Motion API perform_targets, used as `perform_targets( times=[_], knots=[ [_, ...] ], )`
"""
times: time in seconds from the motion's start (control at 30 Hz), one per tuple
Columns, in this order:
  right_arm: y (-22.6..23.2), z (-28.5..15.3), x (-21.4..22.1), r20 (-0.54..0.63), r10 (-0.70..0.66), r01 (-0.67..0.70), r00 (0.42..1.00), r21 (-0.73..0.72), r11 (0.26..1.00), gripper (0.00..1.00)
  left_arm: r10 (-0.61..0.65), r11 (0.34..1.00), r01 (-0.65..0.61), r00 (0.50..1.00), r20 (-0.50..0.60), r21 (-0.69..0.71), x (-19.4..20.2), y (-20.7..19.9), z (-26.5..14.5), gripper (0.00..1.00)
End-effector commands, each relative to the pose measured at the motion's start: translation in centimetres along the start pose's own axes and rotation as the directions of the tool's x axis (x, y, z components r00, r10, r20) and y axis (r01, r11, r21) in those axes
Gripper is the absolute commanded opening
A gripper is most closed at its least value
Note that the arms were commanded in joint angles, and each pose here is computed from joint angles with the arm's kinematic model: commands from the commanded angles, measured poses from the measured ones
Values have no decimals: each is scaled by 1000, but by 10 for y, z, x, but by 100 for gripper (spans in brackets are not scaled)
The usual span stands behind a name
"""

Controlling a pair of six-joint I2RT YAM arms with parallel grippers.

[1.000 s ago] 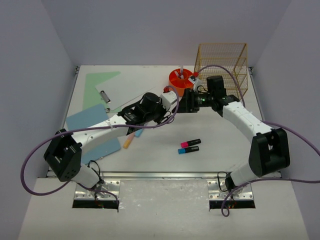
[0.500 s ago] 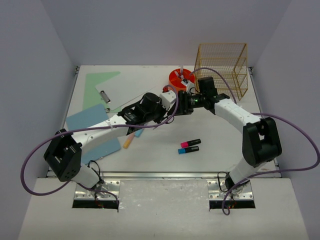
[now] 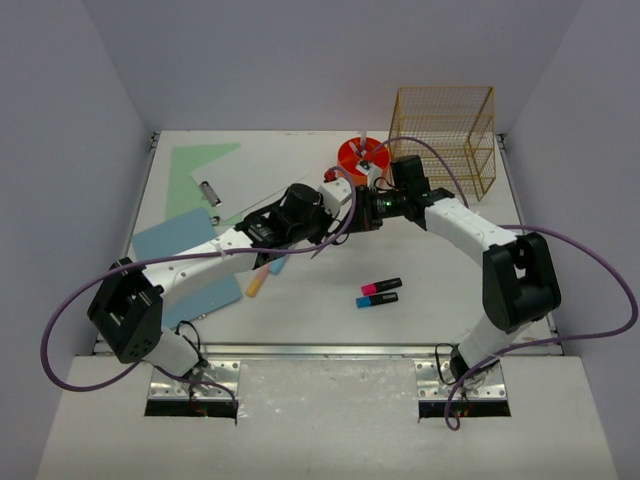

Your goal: Organize the desk

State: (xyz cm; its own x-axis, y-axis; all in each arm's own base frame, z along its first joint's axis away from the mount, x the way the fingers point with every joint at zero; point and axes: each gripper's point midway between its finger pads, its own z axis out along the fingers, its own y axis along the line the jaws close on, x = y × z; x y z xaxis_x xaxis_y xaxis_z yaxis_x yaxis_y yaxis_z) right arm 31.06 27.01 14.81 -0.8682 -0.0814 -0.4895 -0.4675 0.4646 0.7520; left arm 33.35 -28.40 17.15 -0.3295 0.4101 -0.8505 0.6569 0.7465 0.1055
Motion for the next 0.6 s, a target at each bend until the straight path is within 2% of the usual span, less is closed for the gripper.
perform_targets(
  times=[0.0,0.03,0.07,0.13,0.17,0.23,0.33,0.47,0.57],
  knots=[
    [15,-2,-20,36,-90,91,995,-33,995,0,-36,999,37,995,93,-8,-36,5,-5,6],
    [17,-3,-23,42,-103,105,994,-31,994,0,-40,999,41,995,89,-9,-35,5,-5,22],
    [20,-6,-28,52,-120,122,991,-28,992,0,-43,999,44,995,85,-11,-33,5,-6,45],
    [22,-12,-31,57,-137,138,989,-11,990,0,-60,998,63,995,78,-33,-29,12,-9,59],
    [21,-18,-38,70,-152,152,986,7,988,0,-81,995,85,994,79,-44,-28,18,-12,77],
    [18,-28,-50,95,-187,184,978,39,982,0,-108,992,113,990,87,-57,-30,26,-17,97],
    [-3,-56,-77,122,-260,235,958,190,953,0,-196,970,209,975,105,-127,-33,65,-33,100],
    [-28,-103,-129,166,-364,270,916,414,869,0,-269,932,297,951,152,-208,-44,106,-53,100],
    [-43,-133,-169,144,-489,331,860,573,750,0,-282,906,320,944,169,-276,-43,127,-62,100]
  ],
)
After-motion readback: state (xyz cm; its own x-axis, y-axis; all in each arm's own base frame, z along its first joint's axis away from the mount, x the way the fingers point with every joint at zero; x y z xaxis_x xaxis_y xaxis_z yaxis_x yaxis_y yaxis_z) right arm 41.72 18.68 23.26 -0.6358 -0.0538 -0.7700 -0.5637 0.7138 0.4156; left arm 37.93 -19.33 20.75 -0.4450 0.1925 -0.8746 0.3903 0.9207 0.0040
